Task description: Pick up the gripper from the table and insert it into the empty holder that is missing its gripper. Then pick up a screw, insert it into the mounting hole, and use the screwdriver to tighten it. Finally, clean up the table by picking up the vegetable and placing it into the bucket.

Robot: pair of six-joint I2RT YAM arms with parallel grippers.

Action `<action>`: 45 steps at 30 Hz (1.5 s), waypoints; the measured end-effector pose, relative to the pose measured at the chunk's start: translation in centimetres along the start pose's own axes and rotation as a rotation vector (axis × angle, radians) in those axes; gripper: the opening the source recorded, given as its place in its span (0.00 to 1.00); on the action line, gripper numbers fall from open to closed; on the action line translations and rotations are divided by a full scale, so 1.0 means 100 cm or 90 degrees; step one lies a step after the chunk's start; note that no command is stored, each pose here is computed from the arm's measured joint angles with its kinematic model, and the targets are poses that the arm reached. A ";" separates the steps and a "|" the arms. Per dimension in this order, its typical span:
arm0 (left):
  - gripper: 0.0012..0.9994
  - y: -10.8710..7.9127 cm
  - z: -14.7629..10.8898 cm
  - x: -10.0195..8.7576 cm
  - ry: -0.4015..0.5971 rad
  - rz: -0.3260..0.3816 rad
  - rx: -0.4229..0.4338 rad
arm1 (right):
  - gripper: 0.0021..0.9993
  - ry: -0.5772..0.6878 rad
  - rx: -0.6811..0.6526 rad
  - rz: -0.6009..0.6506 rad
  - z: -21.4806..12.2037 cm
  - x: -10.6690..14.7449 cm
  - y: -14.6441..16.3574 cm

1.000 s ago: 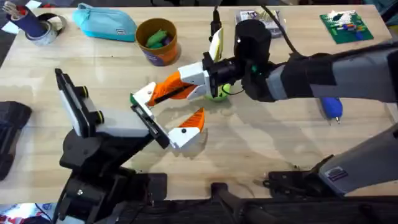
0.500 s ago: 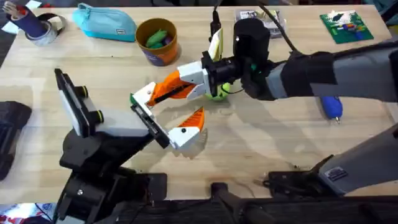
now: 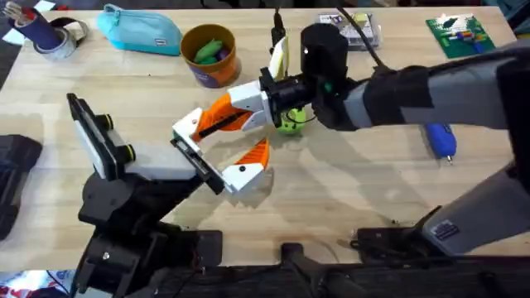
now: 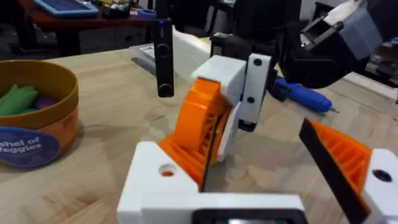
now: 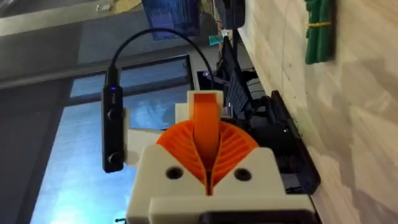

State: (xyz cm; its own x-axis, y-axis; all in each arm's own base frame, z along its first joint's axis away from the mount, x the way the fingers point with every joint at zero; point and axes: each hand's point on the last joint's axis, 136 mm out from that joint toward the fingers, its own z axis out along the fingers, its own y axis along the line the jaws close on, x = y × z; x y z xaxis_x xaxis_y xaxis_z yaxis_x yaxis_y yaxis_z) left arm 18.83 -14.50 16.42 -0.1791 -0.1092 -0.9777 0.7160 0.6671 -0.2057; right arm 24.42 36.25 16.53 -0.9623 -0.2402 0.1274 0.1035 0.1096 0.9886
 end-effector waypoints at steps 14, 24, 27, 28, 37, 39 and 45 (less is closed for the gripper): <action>0.99 0.004 0.000 -0.001 -0.003 0.000 -0.014 | 0.01 0.005 -0.001 -0.006 0.003 -0.004 0.001; 0.99 0.004 0.000 -0.001 -0.003 0.000 -0.016 | 0.01 -0.005 0.000 -0.007 0.004 -0.007 0.001; 0.99 0.005 0.000 -0.001 -0.004 0.000 -0.018 | 0.01 -0.006 0.001 -0.007 0.005 -0.006 0.001; 0.99 0.005 0.000 -0.001 -0.004 0.000 -0.019 | 0.01 -0.007 0.001 -0.007 0.005 -0.007 0.001; 0.99 0.008 0.000 -0.002 -0.005 0.000 -0.027 | 0.01 -0.012 0.001 -0.011 0.008 -0.007 0.002; 0.99 0.008 0.000 -0.002 -0.005 0.000 -0.027 | 0.01 -0.012 0.001 -0.011 0.008 -0.007 0.002; 0.99 0.008 0.000 -0.002 -0.006 0.000 -0.028 | 0.07 -0.012 0.001 -0.011 0.008 -0.007 0.002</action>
State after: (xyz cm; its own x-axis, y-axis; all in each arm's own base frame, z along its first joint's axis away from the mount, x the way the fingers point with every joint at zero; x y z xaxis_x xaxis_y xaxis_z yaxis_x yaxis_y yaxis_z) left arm 19.40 -13.91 16.43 -0.1722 -0.1154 -0.9783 0.6852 0.6995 -0.2031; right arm 24.93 37.24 16.59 -0.9683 -0.2246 0.1089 0.0865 0.1072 0.9905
